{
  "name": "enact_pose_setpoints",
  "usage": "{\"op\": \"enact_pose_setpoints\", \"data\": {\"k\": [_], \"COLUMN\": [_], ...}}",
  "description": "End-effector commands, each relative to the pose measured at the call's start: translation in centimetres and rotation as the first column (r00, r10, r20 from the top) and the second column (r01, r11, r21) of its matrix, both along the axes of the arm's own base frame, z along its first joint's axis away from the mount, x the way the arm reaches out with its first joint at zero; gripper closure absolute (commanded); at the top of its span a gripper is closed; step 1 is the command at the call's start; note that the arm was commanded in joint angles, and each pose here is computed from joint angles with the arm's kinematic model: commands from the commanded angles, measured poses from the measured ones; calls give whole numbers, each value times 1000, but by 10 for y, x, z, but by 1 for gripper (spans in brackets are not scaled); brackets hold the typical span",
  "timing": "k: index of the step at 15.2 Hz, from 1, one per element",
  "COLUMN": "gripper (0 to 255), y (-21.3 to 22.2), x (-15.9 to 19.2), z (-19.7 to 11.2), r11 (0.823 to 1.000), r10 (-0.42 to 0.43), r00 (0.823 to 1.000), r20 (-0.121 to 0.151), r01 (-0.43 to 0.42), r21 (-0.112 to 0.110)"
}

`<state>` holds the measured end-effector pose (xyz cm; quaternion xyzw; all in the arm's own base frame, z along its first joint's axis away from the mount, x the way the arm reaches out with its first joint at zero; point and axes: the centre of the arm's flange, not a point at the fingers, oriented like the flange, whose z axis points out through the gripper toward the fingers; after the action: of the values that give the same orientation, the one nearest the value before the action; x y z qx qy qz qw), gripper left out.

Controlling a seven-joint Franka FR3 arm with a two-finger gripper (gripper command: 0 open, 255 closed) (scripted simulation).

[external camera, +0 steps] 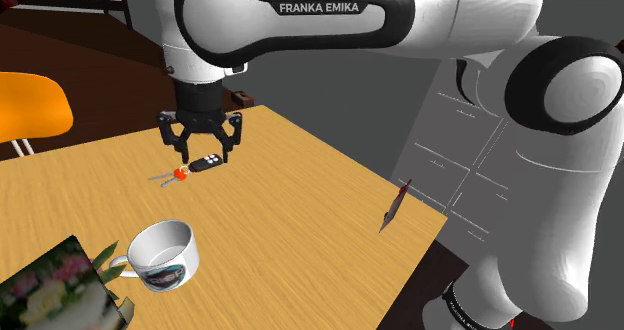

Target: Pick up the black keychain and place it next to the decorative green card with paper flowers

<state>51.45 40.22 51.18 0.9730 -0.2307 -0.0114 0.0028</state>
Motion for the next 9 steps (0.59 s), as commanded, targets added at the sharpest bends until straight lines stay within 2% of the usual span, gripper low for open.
{"op": "enact_pose_setpoints", "data": {"k": [1, 8, 9], "gripper": [255, 255, 255], "y": [32, 125, 125], "x": [1, 8, 8], "z": [-1, -1, -6], "r11": [1000, 1000, 1000], "r10": [-2, -2, -2], "r00": [1000, 1000, 1000], "r20": [0, 0, 0], "r01": [2, 2, 2], "r21": [0, 0, 0]}}
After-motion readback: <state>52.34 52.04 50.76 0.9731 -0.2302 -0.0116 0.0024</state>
